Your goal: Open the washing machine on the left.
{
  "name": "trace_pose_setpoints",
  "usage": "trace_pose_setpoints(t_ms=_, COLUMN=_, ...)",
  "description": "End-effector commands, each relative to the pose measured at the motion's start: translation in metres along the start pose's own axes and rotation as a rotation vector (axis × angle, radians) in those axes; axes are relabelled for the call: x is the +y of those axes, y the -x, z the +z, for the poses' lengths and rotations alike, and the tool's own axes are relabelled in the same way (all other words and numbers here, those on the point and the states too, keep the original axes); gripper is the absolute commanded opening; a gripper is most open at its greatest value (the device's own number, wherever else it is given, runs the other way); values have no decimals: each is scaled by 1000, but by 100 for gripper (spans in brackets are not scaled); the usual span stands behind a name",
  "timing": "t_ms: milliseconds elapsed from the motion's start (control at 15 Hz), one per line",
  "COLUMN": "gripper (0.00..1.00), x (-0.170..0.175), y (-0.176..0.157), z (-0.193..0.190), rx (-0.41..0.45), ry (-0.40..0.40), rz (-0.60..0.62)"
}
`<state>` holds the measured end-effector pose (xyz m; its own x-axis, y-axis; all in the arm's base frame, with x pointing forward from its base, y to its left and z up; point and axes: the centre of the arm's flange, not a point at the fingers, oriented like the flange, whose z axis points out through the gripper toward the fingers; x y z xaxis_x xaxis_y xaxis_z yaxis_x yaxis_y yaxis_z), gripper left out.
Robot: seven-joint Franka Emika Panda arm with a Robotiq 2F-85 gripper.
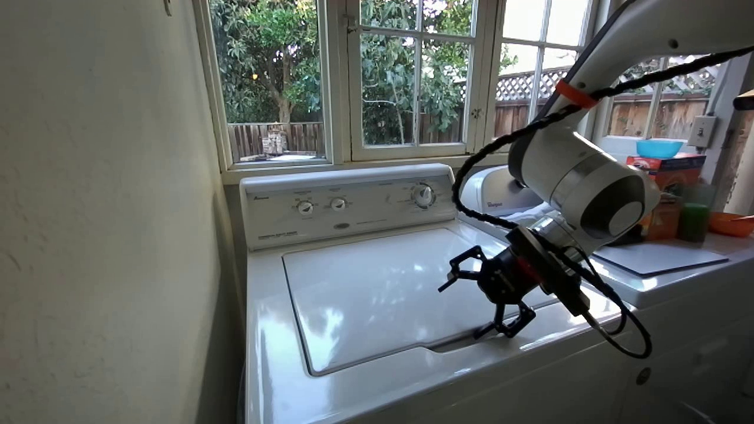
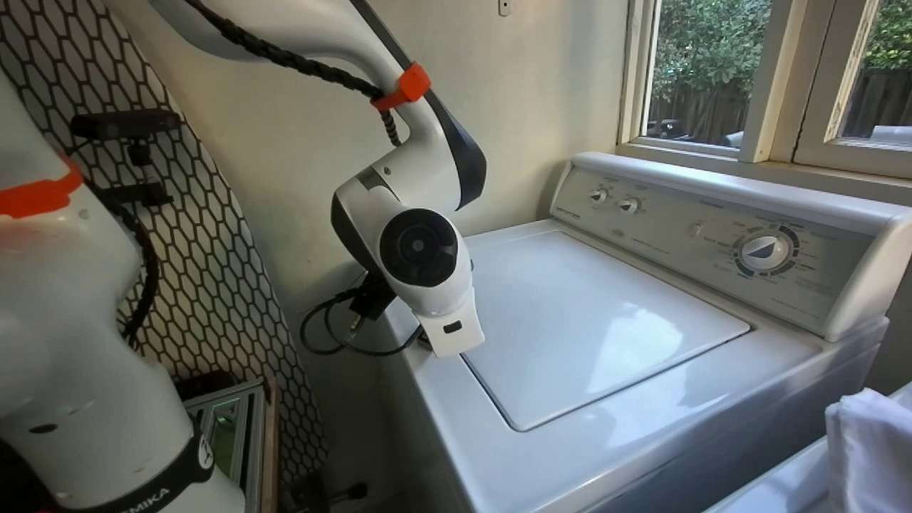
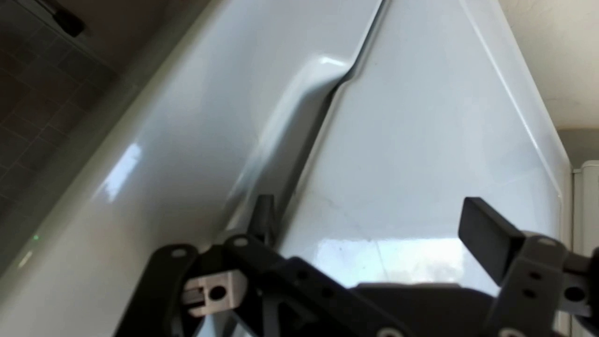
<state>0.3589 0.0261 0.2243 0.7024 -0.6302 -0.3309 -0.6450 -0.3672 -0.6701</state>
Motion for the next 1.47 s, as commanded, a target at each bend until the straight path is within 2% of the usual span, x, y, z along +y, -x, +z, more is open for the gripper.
trace_pose_setpoints(t_ms=0, gripper=100, x=-45, y=-14, z=-6, rx=40, ry=-114, rz=-34)
trace_pose_setpoints(t_ms=333, gripper=100, x=-72, y=-18, z=-19, rx=38, ry=-110, rz=-27)
trace_pose_setpoints(t_ms=467, gripper=100, x=-75, y=-18, z=-23, rx=-4, ry=-47, rz=23)
trace_pose_setpoints(t_ms=600, gripper=100, x=-84, y=-21, z=-26, rx=-8, ry=6, rz=52)
trace_pose_setpoints(t_ms=733, gripper=100, x=-94, y=-24, z=-27, rx=-1, ry=23, rz=68)
trace_pose_setpoints(t_ms=1400, gripper=100, x=-109, y=-30, z=-39, rx=-8, ry=-48, rz=147)
